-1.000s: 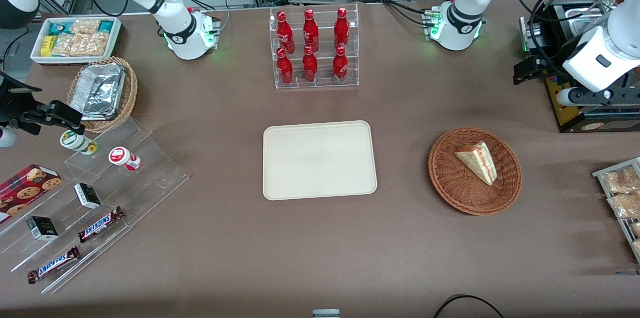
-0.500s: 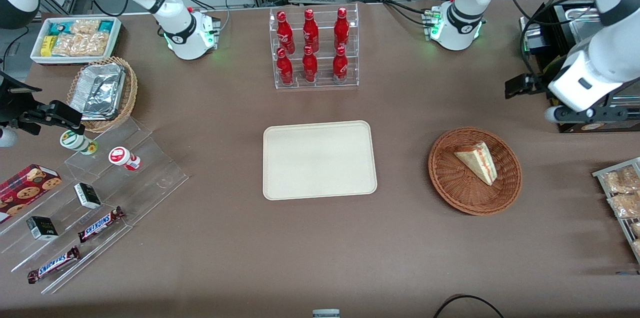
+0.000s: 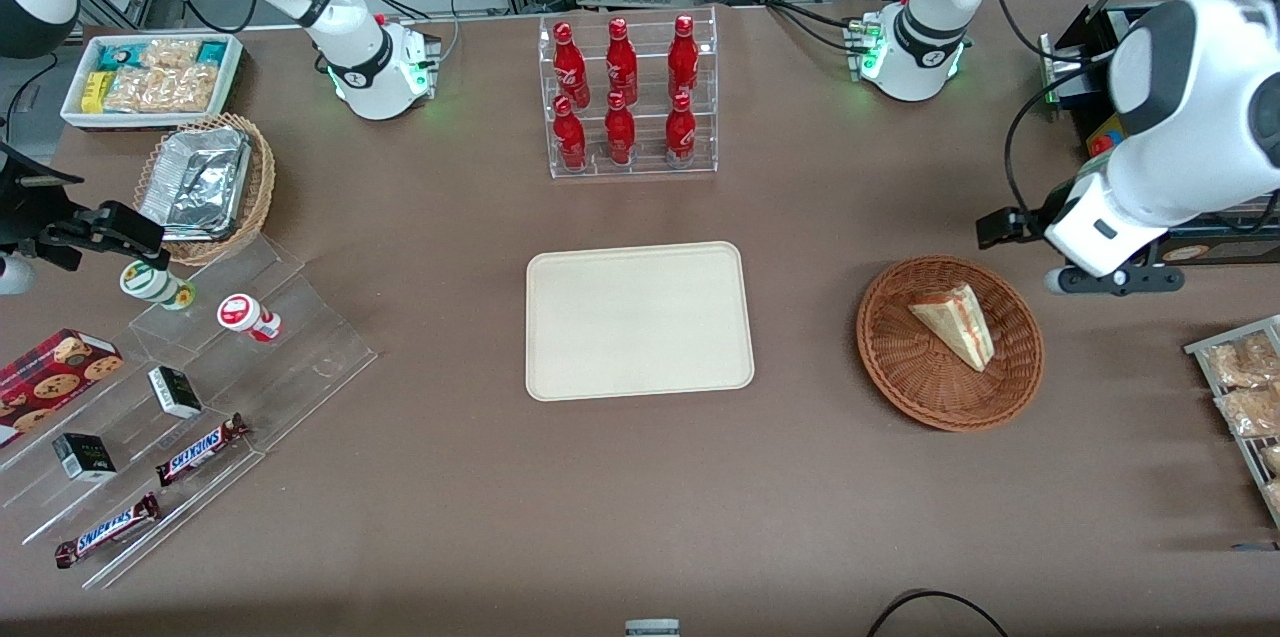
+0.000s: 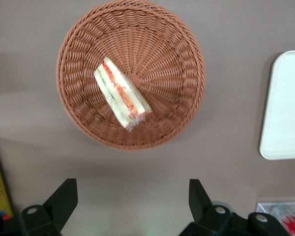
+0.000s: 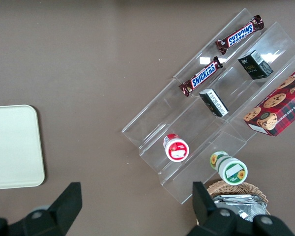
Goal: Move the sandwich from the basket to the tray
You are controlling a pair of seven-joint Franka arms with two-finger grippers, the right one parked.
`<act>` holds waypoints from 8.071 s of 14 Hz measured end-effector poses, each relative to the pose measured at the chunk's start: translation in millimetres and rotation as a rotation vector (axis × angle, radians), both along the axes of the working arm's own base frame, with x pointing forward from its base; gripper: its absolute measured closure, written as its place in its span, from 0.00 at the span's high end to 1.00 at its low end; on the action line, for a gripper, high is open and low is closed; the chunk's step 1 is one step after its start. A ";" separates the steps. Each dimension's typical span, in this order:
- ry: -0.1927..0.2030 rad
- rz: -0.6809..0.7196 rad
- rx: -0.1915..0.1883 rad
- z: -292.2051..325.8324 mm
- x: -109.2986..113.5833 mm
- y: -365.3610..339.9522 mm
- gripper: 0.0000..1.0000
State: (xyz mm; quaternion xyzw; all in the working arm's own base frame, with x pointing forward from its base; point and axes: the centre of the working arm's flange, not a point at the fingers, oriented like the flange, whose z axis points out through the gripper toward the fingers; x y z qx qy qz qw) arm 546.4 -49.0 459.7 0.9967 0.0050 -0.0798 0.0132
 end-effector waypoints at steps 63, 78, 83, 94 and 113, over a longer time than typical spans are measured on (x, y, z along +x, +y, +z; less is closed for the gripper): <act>-0.037 0.210 0.051 -116.9 -18.8 -230.0 0.15; -0.018 0.112 0.030 -206.5 -50.9 -461.5 0.15; -0.028 0.117 0.021 -211.7 -46.6 -474.3 0.15; -0.028 0.162 0.028 -217.7 -42.4 -474.8 0.47; 0.017 0.122 0.100 -59.9 15.2 -382.5 1.00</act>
